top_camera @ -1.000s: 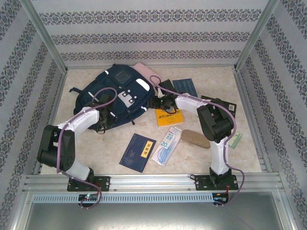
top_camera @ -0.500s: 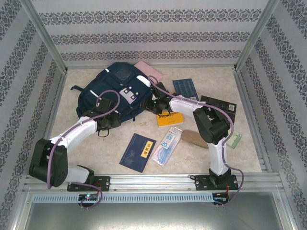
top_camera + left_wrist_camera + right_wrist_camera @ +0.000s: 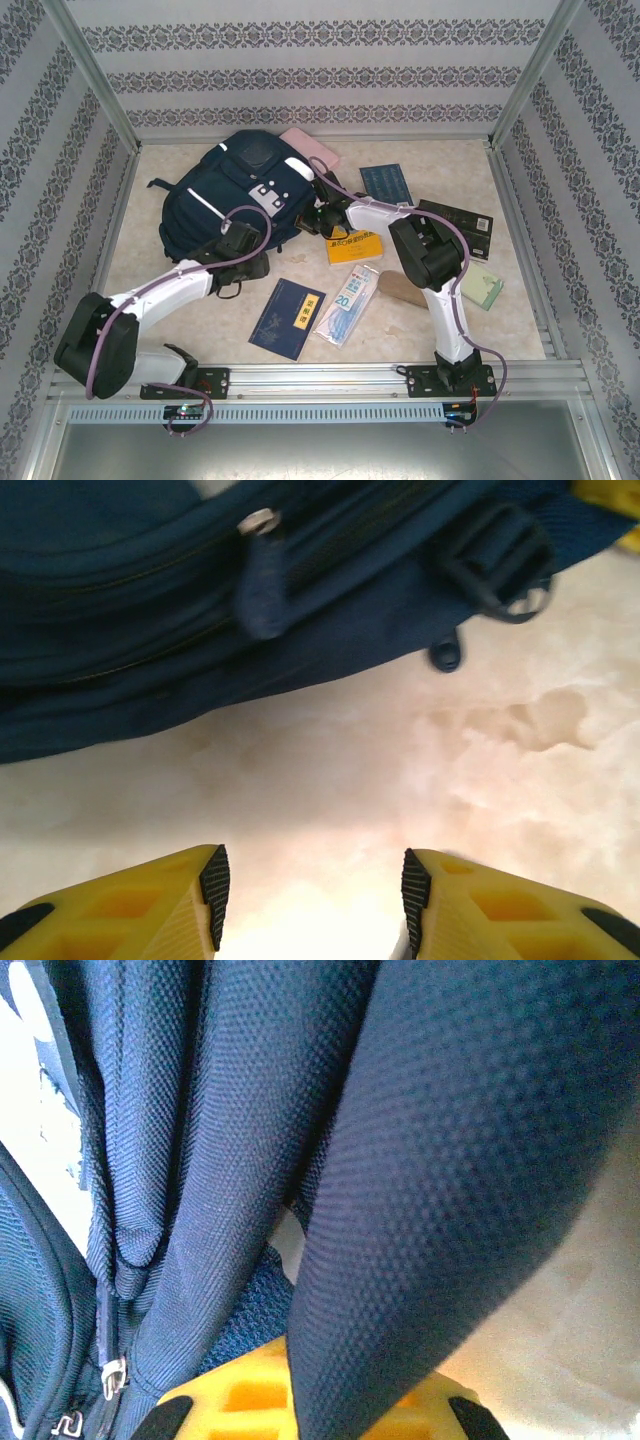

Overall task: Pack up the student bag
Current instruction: Unzip the student bag at the top-left of the table.

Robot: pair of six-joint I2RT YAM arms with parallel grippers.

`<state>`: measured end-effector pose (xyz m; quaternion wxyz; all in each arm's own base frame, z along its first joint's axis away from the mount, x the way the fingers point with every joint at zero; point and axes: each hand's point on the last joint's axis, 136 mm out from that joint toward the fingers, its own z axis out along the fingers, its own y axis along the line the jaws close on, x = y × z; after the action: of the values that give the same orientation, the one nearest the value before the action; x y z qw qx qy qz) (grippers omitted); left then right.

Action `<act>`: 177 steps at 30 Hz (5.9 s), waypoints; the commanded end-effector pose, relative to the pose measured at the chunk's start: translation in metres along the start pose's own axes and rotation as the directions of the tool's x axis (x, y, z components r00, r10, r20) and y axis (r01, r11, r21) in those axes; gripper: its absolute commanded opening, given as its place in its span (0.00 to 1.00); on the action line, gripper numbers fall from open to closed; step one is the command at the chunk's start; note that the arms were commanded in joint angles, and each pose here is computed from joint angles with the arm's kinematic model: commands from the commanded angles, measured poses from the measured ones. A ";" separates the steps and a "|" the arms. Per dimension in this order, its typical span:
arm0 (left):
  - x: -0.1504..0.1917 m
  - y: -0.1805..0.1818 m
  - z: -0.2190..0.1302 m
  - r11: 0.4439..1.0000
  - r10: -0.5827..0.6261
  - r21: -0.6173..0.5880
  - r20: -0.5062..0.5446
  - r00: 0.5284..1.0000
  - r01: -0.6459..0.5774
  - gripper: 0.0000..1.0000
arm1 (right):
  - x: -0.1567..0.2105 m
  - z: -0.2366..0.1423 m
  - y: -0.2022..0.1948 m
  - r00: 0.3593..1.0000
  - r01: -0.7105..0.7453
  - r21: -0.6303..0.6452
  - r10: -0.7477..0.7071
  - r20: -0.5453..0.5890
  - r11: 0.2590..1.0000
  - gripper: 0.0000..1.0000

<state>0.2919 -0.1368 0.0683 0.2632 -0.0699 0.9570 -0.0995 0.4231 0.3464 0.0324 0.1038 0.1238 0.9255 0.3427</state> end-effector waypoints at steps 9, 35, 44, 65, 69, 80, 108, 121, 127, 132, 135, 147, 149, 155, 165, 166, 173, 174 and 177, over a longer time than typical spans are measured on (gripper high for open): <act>-0.025 -0.037 0.037 0.997 0.044 -0.069 0.083 0.996 -0.038 0.47 | 0.008 -0.041 0.061 0.999 -0.028 -0.141 0.024 -0.031 0.990 0.00; -0.029 -0.037 0.098 0.979 0.027 -0.205 0.025 0.999 -0.022 0.40 | 0.016 -0.042 0.072 0.997 -0.040 -0.178 0.026 -0.079 0.983 0.00; 0.004 -0.028 0.110 0.979 0.036 -0.198 -0.080 0.996 -0.051 0.32 | 0.010 -0.043 0.067 0.996 -0.056 -0.173 0.044 -0.074 0.983 0.00; 0.016 -0.026 0.096 0.984 0.066 -0.156 -0.140 0.988 -0.088 0.16 | -0.002 -0.044 0.059 0.996 -0.080 -0.174 0.071 -0.060 0.982 0.00; 0.025 -0.019 0.106 0.978 0.065 -0.182 -0.184 0.981 -0.099 0.19 | -0.001 -0.045 0.060 0.996 -0.077 -0.179 0.066 -0.064 0.981 0.00; 0.027 -0.012 0.104 0.971 0.030 -0.225 -0.198 0.980 -0.075 0.00 | -0.003 -0.051 0.055 0.996 -0.077 -0.187 0.067 -0.064 0.979 0.00; 0.022 0.123 -0.040 0.854 -0.257 -0.485 -0.078 0.963 0.189 0.00 | -0.098 -0.105 0.053 0.991 0.024 -0.220 0.006 0.134 0.975 0.00; -0.018 -0.008 -0.042 0.992 -0.112 0.050 -0.058 0.992 0.115 0.00 | -0.106 -0.103 0.035 0.990 0.004 -0.154 0.019 0.142 0.988 0.45; -0.022 -0.056 -0.032 0.988 -0.053 0.139 -0.088 0.995 0.065 0.00 | -0.053 -0.112 0.009 0.993 -0.013 -0.077 0.022 0.119 0.997 0.51; -0.014 -0.070 -0.020 0.988 -0.002 0.154 -0.129 0.992 0.022 0.00 | -0.002 -0.102 0.000 0.997 -0.047 -0.075 0.051 0.056 0.996 0.52; -0.009 -0.071 -0.015 0.988 0.020 0.154 -0.146 0.989 0.003 0.00 | 0.023 -0.083 0.008 0.998 -0.057 -0.089 0.056 -0.004 0.994 0.52; -0.016 -0.065 -0.024 0.992 0.025 0.128 -0.110 0.994 -0.011 0.00 | 0.063 -0.035 0.011 0.992 -0.066 -0.041 0.062 -0.109 0.997 0.47; -0.020 -0.066 -0.026 0.991 0.017 0.131 -0.098 0.995 -0.004 0.00 | 0.065 -0.033 0.011 0.992 -0.065 -0.042 0.060 -0.112 0.997 0.46; -0.021 -0.064 -0.029 0.992 0.013 0.123 -0.090 0.996 -0.002 0.00 | 0.056 -0.034 0.016 0.995 -0.035 -0.047 0.031 -0.091 0.998 0.14; -0.025 -0.063 -0.028 0.995 0.028 0.098 -0.091 0.995 -0.020 0.00 | 0.033 -0.062 0.024 1.000 0.011 -0.083 -0.013 -0.015 0.997 0.00; -0.025 -0.061 -0.027 0.996 0.034 0.087 -0.092 0.995 -0.026 0.00 | 0.031 -0.066 0.024 1.000 0.014 -0.081 -0.014 -0.007 0.997 0.00; -0.030 -0.063 -0.024 0.996 0.051 0.079 -0.088 0.995 -0.044 0.00 | 0.029 -0.082 0.014 1.000 -0.027 -0.081 0.026 -0.008 0.996 0.31; -0.030 -0.064 -0.023 0.996 0.051 0.080 -0.088 0.995 -0.044 0.00 | 0.033 -0.081 0.011 0.999 -0.034 -0.076 0.032 -0.019 0.997 0.35; -0.030 -0.066 -0.021 0.995 0.056 0.087 -0.098 0.994 -0.047 0.00 | 0.044 -0.073 0.001 0.997 -0.059 -0.068 0.056 -0.047 0.996 0.41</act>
<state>0.3038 -0.1829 0.1030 0.2041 -0.0482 0.9693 -0.1285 0.3761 0.3152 0.0938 0.0945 0.1379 0.9077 0.3850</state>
